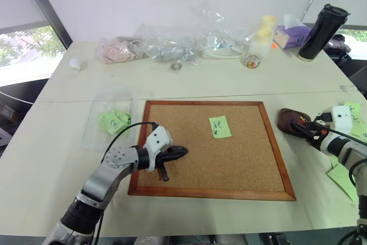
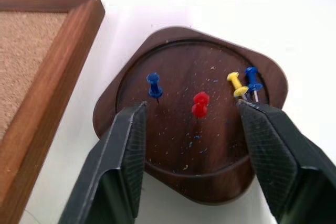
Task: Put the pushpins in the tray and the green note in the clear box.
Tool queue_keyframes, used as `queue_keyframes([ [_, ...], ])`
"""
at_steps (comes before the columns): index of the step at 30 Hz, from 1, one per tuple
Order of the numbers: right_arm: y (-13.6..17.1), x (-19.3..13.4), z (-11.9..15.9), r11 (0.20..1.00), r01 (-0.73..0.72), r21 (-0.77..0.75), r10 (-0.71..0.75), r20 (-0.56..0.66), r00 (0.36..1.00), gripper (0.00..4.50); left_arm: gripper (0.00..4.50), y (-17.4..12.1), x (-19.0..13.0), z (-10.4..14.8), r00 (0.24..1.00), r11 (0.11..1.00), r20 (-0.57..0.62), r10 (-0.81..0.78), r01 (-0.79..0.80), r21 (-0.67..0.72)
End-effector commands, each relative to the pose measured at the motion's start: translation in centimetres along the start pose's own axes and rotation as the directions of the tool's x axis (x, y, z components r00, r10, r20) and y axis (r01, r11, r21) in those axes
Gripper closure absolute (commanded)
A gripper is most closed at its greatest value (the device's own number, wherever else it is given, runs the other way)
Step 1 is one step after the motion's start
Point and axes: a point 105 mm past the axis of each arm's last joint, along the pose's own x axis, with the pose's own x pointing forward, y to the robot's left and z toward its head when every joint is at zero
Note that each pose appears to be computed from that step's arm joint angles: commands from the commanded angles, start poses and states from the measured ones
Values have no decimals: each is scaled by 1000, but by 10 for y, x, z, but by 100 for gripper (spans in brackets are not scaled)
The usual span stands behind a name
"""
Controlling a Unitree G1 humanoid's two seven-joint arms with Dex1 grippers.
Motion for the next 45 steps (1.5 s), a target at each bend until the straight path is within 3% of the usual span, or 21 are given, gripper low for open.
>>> queue_keyframes([
  [1,5,-10,34,999,-16,-46,21,91,996,170,450,-3,0,-24,997,998,-75,-7,3,-58],
  [9,45,-31,73,976,-191,-106,203,117,972,170,450,-3,-1,-23,997,998,-76,-8,3,-55],
  [13,110,-34,87,893,-402,-201,427,102,899,170,450,-2,0,-24,997,999,-81,-10,5,-53],
  [16,139,-30,86,848,-481,-224,509,94,855,170,450,-1,0,-24,997,999,-82,-10,6,-49],
  [19,160,-21,74,809,-536,-240,562,53,825,170,450,0,0,-24,997,999,-81,-10,6,-48],
  [31,196,12,17,731,-619,-288,622,-94,778,170,450,1,-1,-25,997,999,-79,6,-9,-44],
  [34,198,18,11,728,-613,-306,614,-105,782,247,450,1,-2,-25,997,999,-79,9,-12,-42],
  [36,201,18,10,716,-623,-316,624,-110,774,343,450,1,-2,-25,997,999,-79,10,-14,-42],
  [45,208,25,4,711,-625,-322,626,-115,772,343,450,0,-3,-22,997,999,-76,17,-20,-44],
])
